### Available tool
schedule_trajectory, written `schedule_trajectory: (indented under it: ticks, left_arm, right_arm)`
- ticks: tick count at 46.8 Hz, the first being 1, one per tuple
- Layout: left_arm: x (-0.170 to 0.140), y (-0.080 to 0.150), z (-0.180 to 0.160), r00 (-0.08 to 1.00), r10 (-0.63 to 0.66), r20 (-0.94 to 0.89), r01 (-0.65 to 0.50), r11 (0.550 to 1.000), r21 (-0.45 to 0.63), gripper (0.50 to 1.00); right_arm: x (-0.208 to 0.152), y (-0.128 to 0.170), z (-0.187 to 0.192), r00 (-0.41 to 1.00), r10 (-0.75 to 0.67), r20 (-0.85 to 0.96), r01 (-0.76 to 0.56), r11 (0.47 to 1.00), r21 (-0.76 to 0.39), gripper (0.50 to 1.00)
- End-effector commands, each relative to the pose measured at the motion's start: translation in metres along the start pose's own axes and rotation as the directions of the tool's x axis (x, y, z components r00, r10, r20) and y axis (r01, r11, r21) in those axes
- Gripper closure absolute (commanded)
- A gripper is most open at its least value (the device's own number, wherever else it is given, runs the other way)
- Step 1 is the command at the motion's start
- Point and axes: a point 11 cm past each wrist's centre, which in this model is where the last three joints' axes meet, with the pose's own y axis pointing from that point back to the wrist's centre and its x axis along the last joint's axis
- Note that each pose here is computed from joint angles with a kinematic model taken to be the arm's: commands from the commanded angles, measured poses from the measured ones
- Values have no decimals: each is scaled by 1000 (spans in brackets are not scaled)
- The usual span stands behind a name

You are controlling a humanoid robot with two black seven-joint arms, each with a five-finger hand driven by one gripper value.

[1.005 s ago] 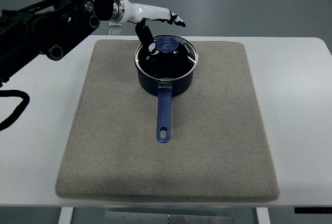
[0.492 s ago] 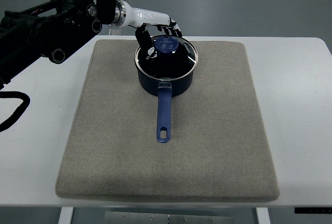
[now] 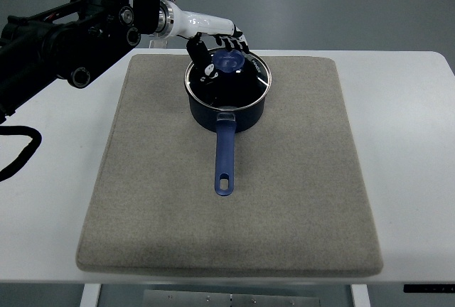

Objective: Open pot lid and place left with left hand
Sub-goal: 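Lift the glass lid off the saucepan with the left hand, then carry the lid beside the saucepan and lower it onto the mat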

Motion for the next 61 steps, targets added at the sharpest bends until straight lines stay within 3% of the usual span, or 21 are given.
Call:
schedule_trajectory:
  ticks: [1,14,25,34,41,47,49,61]
  left_arm:
    - [-2,0,-1,1000,-5,0,5,1000,2,709]
    - [-1,0,-1,1000,-2,-2,2,1000,1,754]
    - [0,1,-2,1000,1,0,-1,1000,3,864]
    - [4,4,-3,1000,12,-8,-12,1000,3,874]
    - [12,8,-3,1000,28,-5,-28,1000,3,911]
    - [20,19,-9,999,45,7,-45,999,15,956]
    - [23,26,-12,998,54,15,-54,998,18,1000]
    - [31,49,-31,997,75,30,-76,996,53,1000]
  right_arm:
    - [0,0,0,1000,0,0,0,1000,0,583]
    - [0,0,0,1000,0,0,0,1000,0,583]
    - [0,0,0,1000,0,0,0,1000,0,583]
    - [0,0,0,1000,0,0,0,1000,0,583]
    - [0,0,0,1000,0,0,0,1000,0,583]
    - [0,0,0,1000,0,0,0,1000,0,583]
    - [0,0,0,1000,0,0,0,1000,0,583]
    - [0,0,0,1000,0,0,0,1000,0,583]
